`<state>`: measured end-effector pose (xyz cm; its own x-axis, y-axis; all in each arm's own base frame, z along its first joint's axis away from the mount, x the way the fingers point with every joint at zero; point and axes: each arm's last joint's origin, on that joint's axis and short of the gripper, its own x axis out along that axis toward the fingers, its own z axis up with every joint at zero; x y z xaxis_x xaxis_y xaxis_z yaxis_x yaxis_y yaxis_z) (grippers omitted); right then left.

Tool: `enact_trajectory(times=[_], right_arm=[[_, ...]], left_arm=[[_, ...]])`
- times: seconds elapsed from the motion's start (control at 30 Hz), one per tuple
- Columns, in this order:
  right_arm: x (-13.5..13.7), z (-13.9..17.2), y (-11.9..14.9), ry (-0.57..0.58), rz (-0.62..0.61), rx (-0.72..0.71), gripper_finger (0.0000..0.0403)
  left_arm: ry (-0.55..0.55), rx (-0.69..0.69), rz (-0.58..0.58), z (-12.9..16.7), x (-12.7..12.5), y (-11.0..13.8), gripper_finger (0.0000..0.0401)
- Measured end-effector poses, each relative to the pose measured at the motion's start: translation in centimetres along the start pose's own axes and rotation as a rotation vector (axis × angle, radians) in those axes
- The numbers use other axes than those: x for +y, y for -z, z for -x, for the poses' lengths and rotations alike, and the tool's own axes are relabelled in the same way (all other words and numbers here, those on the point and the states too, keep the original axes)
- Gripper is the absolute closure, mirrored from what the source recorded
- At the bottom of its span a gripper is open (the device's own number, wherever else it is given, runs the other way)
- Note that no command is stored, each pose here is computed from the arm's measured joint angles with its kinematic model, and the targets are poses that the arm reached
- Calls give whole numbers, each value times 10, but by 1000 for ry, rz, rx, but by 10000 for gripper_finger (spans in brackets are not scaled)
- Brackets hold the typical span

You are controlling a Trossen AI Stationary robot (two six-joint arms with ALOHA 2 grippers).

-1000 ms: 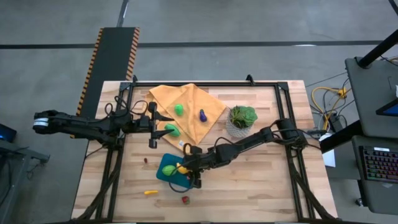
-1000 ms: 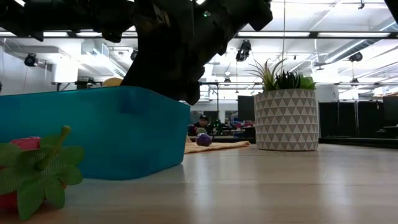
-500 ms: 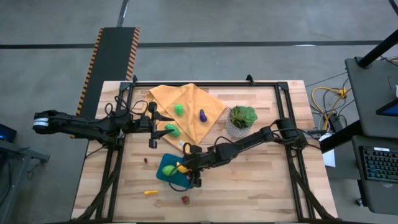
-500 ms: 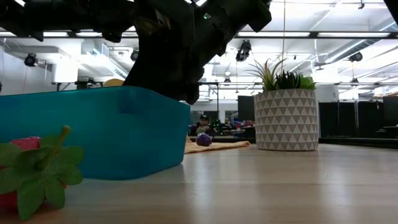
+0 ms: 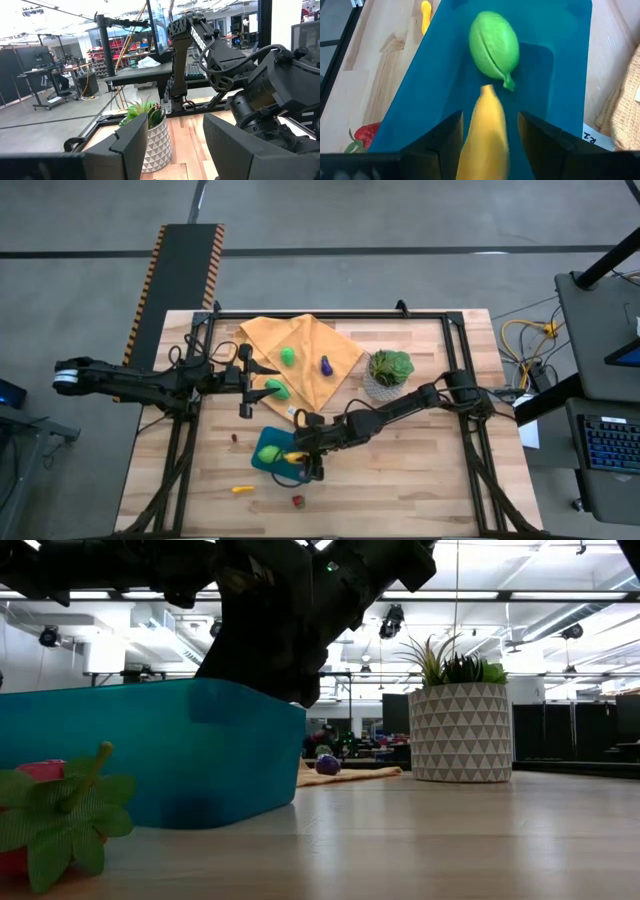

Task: Pick and placing Produce into tupperware
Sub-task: Put the banana into the blue bin, then put the eggplant into the blue bin

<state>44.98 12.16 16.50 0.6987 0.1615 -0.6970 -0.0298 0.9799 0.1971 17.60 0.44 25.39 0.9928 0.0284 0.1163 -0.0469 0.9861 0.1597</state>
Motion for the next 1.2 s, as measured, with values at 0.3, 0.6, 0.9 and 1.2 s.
enact_trajectory(times=[0.3,0.6,0.9,1.2], right_arm=[[0,0,0,0,3,-1,218],[1,4,-8,-14,23,-54,218],[15,28,-43,-51,107,-178,226],[48,65,-76,-83,228,-194,237]], left_arm=[[0,0,0,0,0,0,223],[0,0,0,0,0,0,223],[0,1,0,0,0,0,223],[1,2,26,0,0,0,223]])
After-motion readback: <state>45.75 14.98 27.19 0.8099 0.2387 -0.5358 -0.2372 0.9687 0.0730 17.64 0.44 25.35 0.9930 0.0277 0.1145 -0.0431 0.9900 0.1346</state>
